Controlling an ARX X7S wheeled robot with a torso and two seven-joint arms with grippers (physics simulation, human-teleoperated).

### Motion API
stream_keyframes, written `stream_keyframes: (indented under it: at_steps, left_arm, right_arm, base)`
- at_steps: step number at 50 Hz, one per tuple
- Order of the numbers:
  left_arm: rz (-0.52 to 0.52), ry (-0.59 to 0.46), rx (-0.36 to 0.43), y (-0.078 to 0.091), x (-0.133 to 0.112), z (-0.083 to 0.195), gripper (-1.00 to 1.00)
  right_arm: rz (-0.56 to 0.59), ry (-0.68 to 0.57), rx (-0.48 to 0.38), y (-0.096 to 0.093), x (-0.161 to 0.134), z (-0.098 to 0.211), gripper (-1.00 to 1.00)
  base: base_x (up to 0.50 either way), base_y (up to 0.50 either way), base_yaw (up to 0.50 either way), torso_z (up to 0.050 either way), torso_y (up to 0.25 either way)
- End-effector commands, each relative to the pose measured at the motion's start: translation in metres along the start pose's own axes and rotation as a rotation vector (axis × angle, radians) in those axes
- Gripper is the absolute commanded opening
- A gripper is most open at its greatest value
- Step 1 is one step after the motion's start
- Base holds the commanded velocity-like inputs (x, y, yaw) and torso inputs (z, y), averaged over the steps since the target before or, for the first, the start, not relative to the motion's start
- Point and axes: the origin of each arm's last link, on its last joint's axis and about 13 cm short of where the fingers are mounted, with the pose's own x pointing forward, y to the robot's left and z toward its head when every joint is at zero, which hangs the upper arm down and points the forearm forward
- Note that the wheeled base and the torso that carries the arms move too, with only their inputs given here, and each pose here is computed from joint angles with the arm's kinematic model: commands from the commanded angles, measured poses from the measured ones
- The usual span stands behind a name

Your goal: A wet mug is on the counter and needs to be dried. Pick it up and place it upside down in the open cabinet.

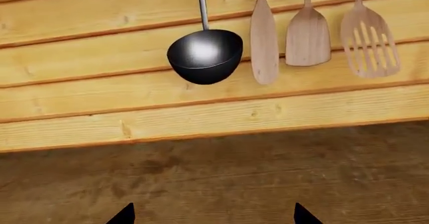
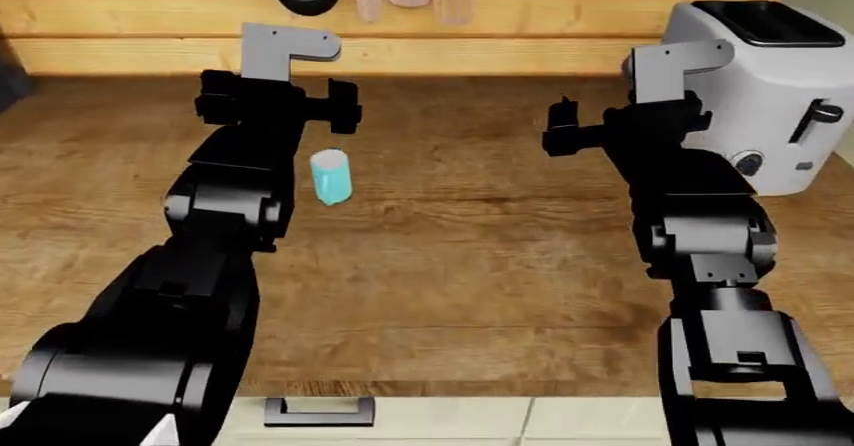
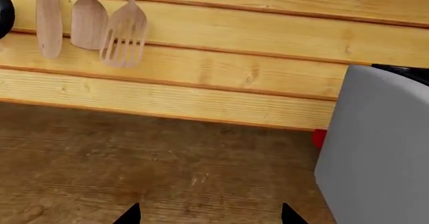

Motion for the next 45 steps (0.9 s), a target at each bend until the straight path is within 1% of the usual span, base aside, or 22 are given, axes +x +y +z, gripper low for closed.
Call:
stream_keyframes:
  at_steps: [1,15,17,19,20,21,22,23,24,25,26,28,30,32,34,37,40,45]
  left_arm:
    - [0.003,0.006,-0.003,0.001,0.0,0.001,1.0]
    - [0.008,0.001,-0.007,0.002,0.0,0.004,1.0]
    - [0.005,-0.019,-0.002,0.002,0.001,0.004,1.0]
    - [0.007,-0.034,0.023,0.007,0.002,0.007,1.0]
    - [0.003,-0.033,0.034,0.012,0.002,0.011,1.0]
    - [-0.002,-0.01,0.047,0.018,-0.001,0.012,1.0]
    - [-0.012,0.09,0.068,0.027,-0.01,-0.009,1.0]
    - [-0.025,0.163,0.076,0.037,-0.019,-0.019,1.0]
    - [-0.035,0.224,0.078,0.048,-0.031,-0.022,1.0]
    - [-0.049,0.271,0.074,0.056,-0.043,-0.02,1.0]
    - [-0.075,0.265,0.068,0.063,-0.056,-0.014,1.0]
    - [-0.168,0.264,0.081,0.077,-0.087,-0.013,1.0]
    - [-0.248,0.183,0.118,0.082,-0.12,0.005,1.0]
    - [-0.317,0.07,0.168,0.08,-0.156,0.03,1.0]
    - [-0.354,0.125,0.157,0.085,-0.164,0.032,1.0]
    - [-0.39,0.166,0.155,0.09,-0.169,0.029,1.0]
    - [-0.408,0.198,0.155,0.09,-0.173,0.027,1.0]
    - [-0.451,0.299,0.163,0.088,-0.177,0.018,1.0]
  right_arm:
    - [0.007,0.002,0.002,0.001,0.0,0.001,1.0]
    - [0.011,0.008,-0.003,0.002,-0.001,0.0,1.0]
    - [-0.001,0.015,-0.001,0.001,-0.002,-0.002,1.0]
    - [-0.012,0.02,0.004,-0.001,-0.002,-0.001,1.0]
    - [-0.019,0.023,0.009,-0.002,-0.003,-0.002,1.0]
    - [-0.027,0.029,0.012,-0.003,-0.003,-0.003,1.0]
    - [-0.031,0.032,0.017,-0.004,-0.003,-0.003,1.0]
    - [-0.032,0.033,0.021,-0.005,-0.004,-0.004,1.0]
    - [-0.032,0.035,0.025,-0.005,-0.004,-0.006,1.0]
    - [-0.032,0.036,0.027,-0.005,-0.004,-0.007,1.0]
    - [-0.032,0.036,0.03,-0.005,-0.003,-0.007,1.0]
    - [-0.023,0.038,0.033,-0.004,-0.001,-0.011,1.0]
    - [-0.018,0.04,0.037,-0.003,0.0,-0.014,1.0]
    - [-0.02,0.043,0.043,-0.004,0.002,-0.018,1.0]
    - [-0.021,0.045,0.047,-0.004,0.003,-0.02,1.0]
    - [-0.026,0.047,0.048,-0.004,0.003,-0.021,1.0]
    - [-0.022,0.046,0.047,-0.003,0.003,-0.022,1.0]
    - [-0.025,0.045,0.041,-0.003,0.004,-0.023,1.0]
  base:
    - [0.5,0.0,0.0,0.0,0.0]
    - [0.5,0.0,0.0,0.0,0.001]
    - [0.0,0.0,0.0,0.0,0.0]
    - [0.0,0.0,0.0,0.0,0.0]
    - [0.0,0.0,0.0,0.0,0.0]
    - [0.0,0.0,0.0,0.0,0.0]
    - [0.0,0.0,0.0,0.0,0.0]
    - [0.0,0.0,0.0,0.0,0.0]
    - [0.0,0.0,0.0,0.0,0.0]
    - [0.0,0.0,0.0,0.0,0.0]
    - [0.0,0.0,0.0,0.0,0.0]
    - [0.0,0.0,0.0,0.0,0.0]
    - [0.0,0.0,0.0,0.0,0.0]
    - [0.0,0.0,0.0,0.0,0.0]
    - [0.0,0.0,0.0,0.0,0.0]
    - [0.0,0.0,0.0,0.0,0.0]
    - [0.0,0.0,0.0,0.0,0.0]
    - [0.0,0.0,0.0,0.0,0.0]
